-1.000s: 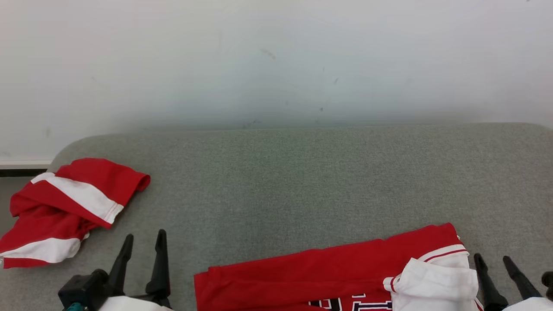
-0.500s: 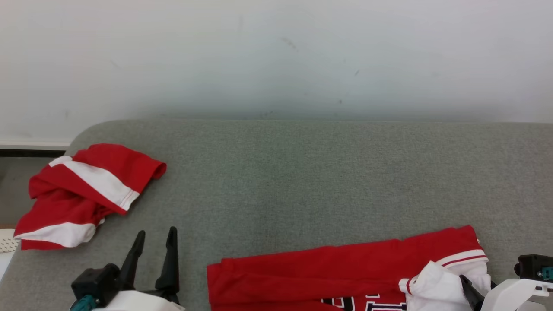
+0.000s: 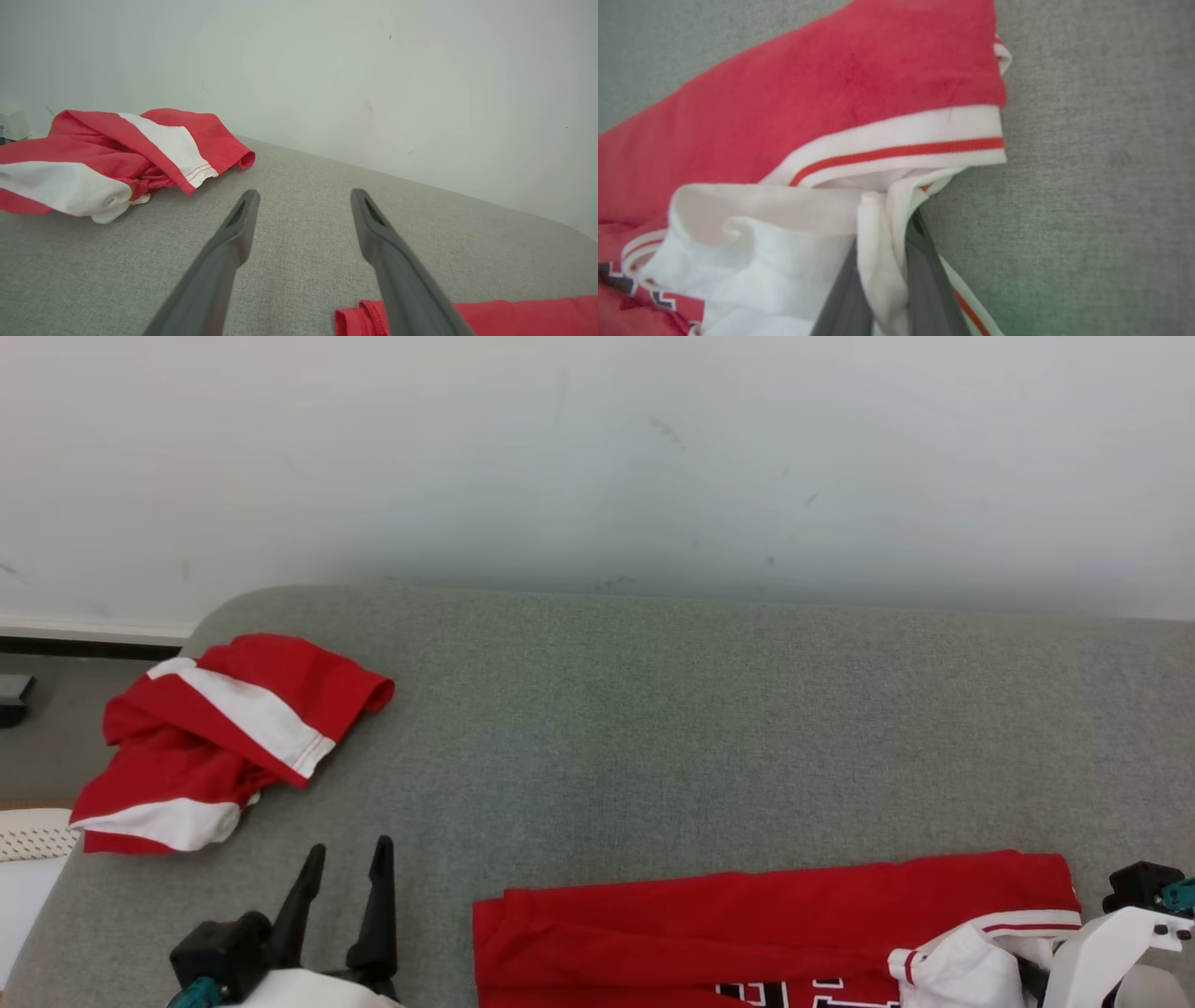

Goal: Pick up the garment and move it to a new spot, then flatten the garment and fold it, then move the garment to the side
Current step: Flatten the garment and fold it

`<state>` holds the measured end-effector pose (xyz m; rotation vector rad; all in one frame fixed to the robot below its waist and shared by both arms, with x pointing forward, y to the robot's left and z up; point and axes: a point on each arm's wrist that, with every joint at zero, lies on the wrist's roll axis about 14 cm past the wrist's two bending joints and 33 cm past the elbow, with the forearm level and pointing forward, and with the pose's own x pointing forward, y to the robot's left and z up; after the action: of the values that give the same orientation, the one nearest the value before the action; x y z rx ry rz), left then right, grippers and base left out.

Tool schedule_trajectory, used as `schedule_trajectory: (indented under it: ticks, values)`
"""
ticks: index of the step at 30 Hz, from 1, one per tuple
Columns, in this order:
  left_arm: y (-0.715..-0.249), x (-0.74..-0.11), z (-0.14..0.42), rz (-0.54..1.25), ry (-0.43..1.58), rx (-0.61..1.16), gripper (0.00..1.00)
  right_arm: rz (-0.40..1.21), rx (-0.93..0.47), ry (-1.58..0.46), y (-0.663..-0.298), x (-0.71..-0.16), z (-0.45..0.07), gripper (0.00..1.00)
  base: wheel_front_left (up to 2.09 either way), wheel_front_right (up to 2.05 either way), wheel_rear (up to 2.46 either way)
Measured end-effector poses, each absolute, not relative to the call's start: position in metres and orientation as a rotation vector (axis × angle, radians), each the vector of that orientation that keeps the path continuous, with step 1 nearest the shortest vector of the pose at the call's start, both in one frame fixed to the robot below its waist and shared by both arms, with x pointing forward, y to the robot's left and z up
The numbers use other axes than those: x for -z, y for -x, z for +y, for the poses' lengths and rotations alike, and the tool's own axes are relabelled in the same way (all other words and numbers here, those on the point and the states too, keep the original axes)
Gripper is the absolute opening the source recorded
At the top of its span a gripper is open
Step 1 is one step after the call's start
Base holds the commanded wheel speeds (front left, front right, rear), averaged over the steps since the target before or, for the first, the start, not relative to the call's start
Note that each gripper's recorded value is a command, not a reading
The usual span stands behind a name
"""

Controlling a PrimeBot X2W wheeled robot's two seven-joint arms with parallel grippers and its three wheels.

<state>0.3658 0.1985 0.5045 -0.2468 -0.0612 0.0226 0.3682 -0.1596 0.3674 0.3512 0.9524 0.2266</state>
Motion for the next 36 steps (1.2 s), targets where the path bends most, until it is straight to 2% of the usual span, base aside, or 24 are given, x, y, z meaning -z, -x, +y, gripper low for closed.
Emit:
schedule_trajectory:
  ticks: [6,14,19,23,27,36]
  values:
    - [-0.365,-0.504,0.195,-0.06,0.249,-0.012,1.0,0.929,-0.226,-0.339,-0.372,-0.379,-0.169,0.0,0.0,0.0,0.0]
    - [-0.366,-0.505,0.185,-0.063,0.251,0.017,1.0,0.829,-0.065,-0.265,-0.382,-0.401,-0.244,0.0,0.0,0.0,0.0]
    - [-0.367,-0.503,0.177,-0.055,0.256,0.037,1.0,0.756,-0.06,-0.252,-0.389,-0.42,-0.251,0.0,0.0,0.0,0.0]
    - [-0.368,-0.504,0.174,-0.057,0.257,0.045,1.0,0.673,-0.139,-0.242,-0.398,-0.447,-0.226,0.0,0.0,0.0,0.0]
    - [-0.366,-0.502,0.174,-0.053,0.259,0.047,1.0,0.617,-0.292,-0.225,-0.398,-0.473,-0.175,0.0,0.0,0.0,0.0]
    - [-0.35,-0.498,0.196,-0.049,0.263,-0.027,1.0,0.634,-0.662,-0.199,-0.359,-0.495,-0.05,0.0,0.0,0.0,0.0]
